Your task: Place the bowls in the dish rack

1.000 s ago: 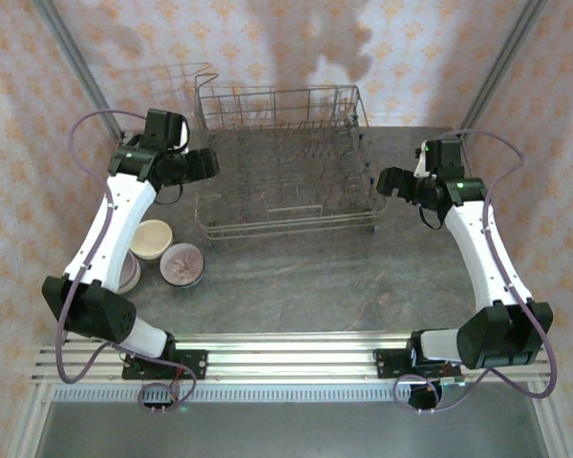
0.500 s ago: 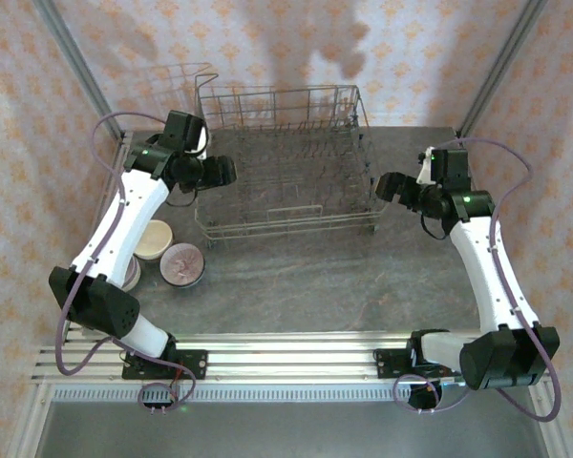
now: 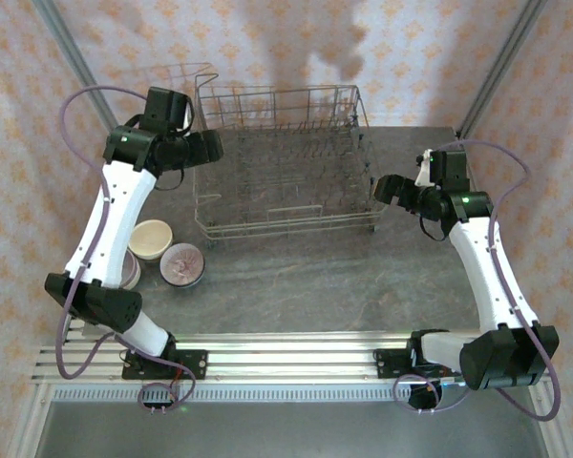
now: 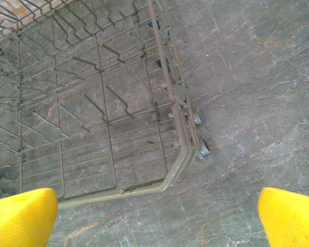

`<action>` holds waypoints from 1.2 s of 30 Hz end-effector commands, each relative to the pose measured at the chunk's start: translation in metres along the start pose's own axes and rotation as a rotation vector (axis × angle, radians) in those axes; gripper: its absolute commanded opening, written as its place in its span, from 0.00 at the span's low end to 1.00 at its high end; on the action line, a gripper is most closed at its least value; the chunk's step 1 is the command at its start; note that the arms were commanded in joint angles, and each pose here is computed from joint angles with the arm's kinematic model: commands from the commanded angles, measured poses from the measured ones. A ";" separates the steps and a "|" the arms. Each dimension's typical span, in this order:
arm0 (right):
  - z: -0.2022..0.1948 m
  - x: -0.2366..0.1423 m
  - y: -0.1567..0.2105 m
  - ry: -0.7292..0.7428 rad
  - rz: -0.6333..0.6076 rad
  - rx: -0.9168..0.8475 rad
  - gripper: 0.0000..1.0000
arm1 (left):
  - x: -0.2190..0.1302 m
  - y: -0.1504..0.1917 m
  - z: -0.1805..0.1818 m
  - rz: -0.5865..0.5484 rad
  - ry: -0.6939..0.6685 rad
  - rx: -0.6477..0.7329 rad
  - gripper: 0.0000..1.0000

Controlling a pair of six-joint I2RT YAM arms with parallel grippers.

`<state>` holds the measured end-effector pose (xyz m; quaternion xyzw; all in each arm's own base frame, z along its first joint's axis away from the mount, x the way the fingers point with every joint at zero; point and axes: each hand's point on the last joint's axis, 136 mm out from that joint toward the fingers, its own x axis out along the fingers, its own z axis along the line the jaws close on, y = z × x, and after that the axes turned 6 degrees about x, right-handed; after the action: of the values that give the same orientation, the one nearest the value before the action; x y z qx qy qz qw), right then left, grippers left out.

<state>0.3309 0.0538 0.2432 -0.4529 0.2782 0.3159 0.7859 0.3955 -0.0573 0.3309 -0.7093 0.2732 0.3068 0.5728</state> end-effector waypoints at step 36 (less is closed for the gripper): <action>-0.030 0.015 0.009 0.155 0.070 0.013 0.99 | 0.051 0.088 -0.081 0.256 0.279 -0.068 0.72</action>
<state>0.3333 0.0462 0.2185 -0.4545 0.3224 0.3190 0.7666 0.3850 -0.1212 0.2308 -0.6978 0.4022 0.3342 0.4895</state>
